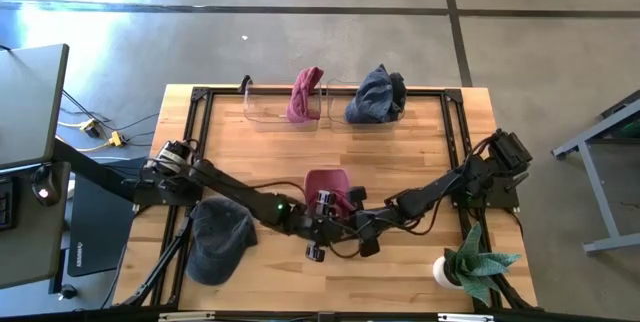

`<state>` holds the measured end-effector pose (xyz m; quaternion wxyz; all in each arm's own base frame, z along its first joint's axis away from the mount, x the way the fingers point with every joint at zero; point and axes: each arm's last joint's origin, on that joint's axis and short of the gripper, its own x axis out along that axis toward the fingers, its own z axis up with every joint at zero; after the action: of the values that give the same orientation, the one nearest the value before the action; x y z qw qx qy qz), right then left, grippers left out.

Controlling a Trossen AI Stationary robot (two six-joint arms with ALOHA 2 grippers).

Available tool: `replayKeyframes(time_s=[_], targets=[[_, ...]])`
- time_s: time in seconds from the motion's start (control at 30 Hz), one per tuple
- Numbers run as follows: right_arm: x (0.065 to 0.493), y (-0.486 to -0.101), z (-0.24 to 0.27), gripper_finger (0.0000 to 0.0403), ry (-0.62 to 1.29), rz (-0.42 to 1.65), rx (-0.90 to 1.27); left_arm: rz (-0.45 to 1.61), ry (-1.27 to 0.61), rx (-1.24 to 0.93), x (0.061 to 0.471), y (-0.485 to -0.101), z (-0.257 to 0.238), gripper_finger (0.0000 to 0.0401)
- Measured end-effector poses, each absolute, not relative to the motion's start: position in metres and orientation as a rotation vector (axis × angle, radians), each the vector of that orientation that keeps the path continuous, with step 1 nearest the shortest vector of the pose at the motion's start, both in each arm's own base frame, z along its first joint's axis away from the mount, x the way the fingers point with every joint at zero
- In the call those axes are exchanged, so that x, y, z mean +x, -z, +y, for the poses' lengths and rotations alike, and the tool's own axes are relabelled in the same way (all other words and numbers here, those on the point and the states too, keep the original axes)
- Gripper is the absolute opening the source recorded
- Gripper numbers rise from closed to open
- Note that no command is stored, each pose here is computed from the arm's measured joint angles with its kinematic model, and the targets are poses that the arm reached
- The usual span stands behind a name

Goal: Pick & Place hat
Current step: Put the red cap into the left transparent bin

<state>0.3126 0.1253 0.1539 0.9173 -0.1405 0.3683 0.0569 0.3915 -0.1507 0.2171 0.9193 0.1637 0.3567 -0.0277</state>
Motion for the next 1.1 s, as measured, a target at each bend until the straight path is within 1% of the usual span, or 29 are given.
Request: replayKeyframes(time_s=[0.1,0.17,0.23,0.3,0.4,0.47,0.53,0.63,0.73,0.87,1.0,1.03,1.1], targets=[[0.312,-0.154,0.125,0.0011,-0.117,0.762,-0.275,0.767,0.101,0.32,0.392,-0.215,-0.145,0.0185],[0.312,-0.154,0.125,0.0016,-0.108,0.767,-0.266,0.797,0.114,0.313,0.391,-0.213,-0.143,0.0206],[0.311,-0.156,0.125,0.0026,-0.101,0.764,-0.247,0.823,0.087,0.323,0.389,-0.211,-0.142,0.0223],[0.31,-0.16,0.124,0.0033,-0.092,0.755,-0.224,0.831,0.01,0.308,0.387,-0.21,-0.141,0.0235],[0.308,-0.169,0.124,0.0032,-0.093,0.736,-0.193,0.831,-0.036,0.274,0.391,-0.201,-0.144,0.024],[0.308,-0.173,0.124,0.0026,-0.106,0.72,-0.182,0.845,-0.052,0.292,0.391,-0.195,-0.146,0.0238],[0.308,-0.175,0.125,0.0022,-0.121,0.711,-0.171,0.807,-0.054,0.293,0.395,-0.192,-0.151,0.0232],[0.308,-0.175,0.125,0.0025,-0.129,0.705,-0.166,0.809,-0.05,0.325,0.396,-0.187,-0.152,0.0212],[0.308,-0.176,0.126,0.0037,-0.143,0.704,-0.16,0.801,-0.039,0.32,0.397,-0.188,-0.152,0.0178],[0.307,-0.176,0.125,0.0056,-0.144,0.718,-0.165,0.832,0.0,0.381,0.394,-0.192,-0.151,0.0113],[0.29,-0.192,0.117,0.0078,-0.097,0.787,-0.154,0.929,0.016,0.445,0.39,-0.204,-0.15,0.0027],[0.283,-0.199,0.114,0.0082,-0.072,0.802,-0.132,0.967,0.006,0.473,0.388,-0.208,-0.149,0.0015],[0.27,-0.213,0.11,0.0087,-0.016,0.818,-0.075,1.026,-0.015,0.53,0.386,-0.219,-0.147,0.0011]])
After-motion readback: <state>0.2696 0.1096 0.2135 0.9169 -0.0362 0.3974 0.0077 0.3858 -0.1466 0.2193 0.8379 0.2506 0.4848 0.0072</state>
